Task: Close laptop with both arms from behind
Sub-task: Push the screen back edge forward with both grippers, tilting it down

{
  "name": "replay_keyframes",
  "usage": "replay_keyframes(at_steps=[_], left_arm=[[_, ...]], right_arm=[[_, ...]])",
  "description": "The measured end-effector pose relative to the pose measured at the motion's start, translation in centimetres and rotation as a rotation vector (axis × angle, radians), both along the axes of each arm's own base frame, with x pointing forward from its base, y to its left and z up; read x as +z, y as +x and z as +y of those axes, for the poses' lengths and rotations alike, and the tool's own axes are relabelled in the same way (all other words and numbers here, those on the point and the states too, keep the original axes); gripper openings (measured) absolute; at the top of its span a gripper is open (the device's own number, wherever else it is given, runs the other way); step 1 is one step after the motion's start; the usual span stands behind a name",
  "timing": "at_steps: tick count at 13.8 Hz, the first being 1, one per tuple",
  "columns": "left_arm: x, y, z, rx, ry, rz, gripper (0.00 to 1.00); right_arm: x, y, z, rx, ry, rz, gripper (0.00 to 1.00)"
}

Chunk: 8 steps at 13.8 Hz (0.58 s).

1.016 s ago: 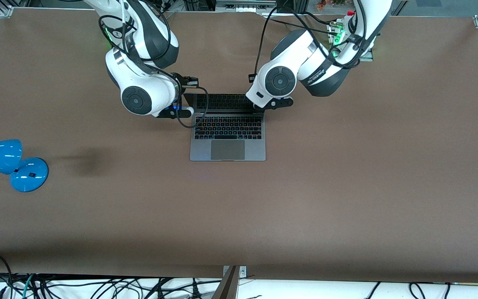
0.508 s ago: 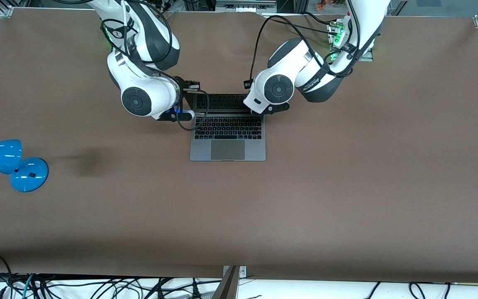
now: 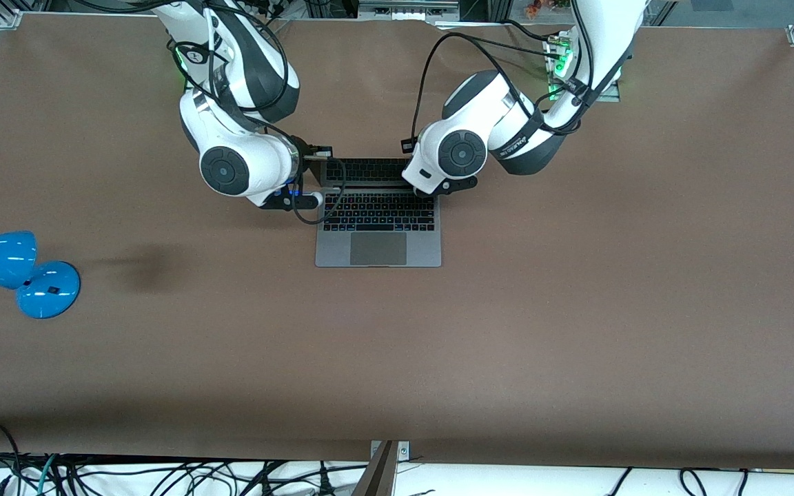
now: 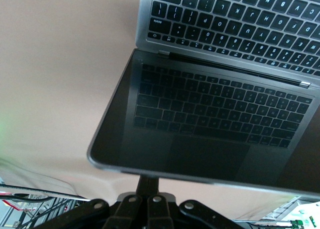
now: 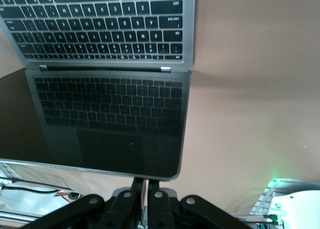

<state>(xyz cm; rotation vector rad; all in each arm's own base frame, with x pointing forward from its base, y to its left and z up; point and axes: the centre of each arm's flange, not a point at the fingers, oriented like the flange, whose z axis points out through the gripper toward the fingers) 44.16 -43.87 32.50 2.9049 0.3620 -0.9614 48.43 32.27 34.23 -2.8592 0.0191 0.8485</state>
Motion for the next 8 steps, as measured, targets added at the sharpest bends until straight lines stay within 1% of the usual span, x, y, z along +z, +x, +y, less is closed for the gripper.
replay_keyframes(at_steps=[2, 6, 8], left_arm=[[0.0, 0.4, 0.0, 0.005, -0.004, -0.001, 0.01], [-0.4, 1.6, 0.1, 0.024, -0.014, 0.001, 0.01], [-0.9, 2.6, 0.4, 0.038, -0.015, 0.002, 0.01]], right_arm=[[0.0, 0.3, -0.1, -0.005, 0.003, -0.015, 0.09], [0.1, 1.0, -0.2, -0.012, 0.004, -0.066, 0.09], [0.1, 1.2, -0.2, -0.014, 0.006, -0.077, 0.09]])
